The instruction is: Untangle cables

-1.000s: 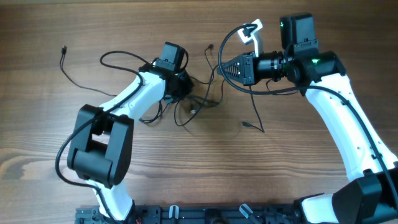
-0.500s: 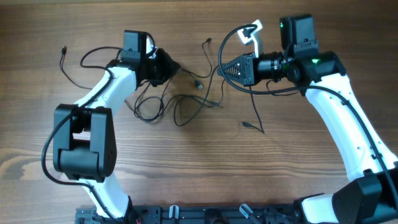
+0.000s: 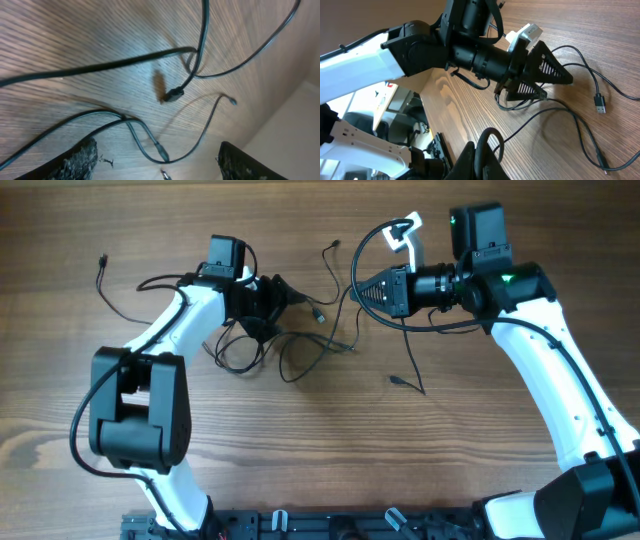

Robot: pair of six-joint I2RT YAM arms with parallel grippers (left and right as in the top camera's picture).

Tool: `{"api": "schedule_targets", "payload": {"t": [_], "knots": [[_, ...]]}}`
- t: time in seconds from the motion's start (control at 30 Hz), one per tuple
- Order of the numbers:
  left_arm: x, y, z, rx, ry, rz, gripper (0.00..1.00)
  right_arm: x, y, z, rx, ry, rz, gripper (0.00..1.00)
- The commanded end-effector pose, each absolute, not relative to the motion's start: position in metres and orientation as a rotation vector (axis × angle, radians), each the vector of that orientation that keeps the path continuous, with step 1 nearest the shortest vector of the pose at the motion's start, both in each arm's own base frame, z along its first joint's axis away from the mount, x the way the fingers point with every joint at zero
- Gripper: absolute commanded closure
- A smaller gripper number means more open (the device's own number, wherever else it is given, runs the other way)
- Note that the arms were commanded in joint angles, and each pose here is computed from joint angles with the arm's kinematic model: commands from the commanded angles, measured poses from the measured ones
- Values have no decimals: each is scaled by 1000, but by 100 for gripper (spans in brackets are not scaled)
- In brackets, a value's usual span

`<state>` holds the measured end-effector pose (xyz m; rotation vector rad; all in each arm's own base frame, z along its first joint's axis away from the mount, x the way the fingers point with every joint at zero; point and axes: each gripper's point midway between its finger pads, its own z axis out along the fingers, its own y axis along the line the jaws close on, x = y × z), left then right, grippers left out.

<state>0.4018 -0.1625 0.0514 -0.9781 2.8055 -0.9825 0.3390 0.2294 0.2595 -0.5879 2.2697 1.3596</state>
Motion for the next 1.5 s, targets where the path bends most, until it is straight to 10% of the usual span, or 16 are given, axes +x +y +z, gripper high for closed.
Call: {"api": "schedule_targets", "payload": {"t": [0.0,0.33,0.63,1.03,1.47], "knots": [[401,-152,36,-1063,2776,-629,14,340,230,255,-580,2283,1362,96],[390,-163,-18,-1183,2789,-440,61,342,228,251,-564,2302,1331,96],[393,-130,-21,-1258,2751,-333,56,348,233,264,-572,2235,1367,96],[380,-116,-25,-1243,2789,-216,50,307,197,483,-928,1329,1576,96],[383,-117,-25,-1239,2781,-227,46,362,138,394,-725,1730,1674,96]]}}
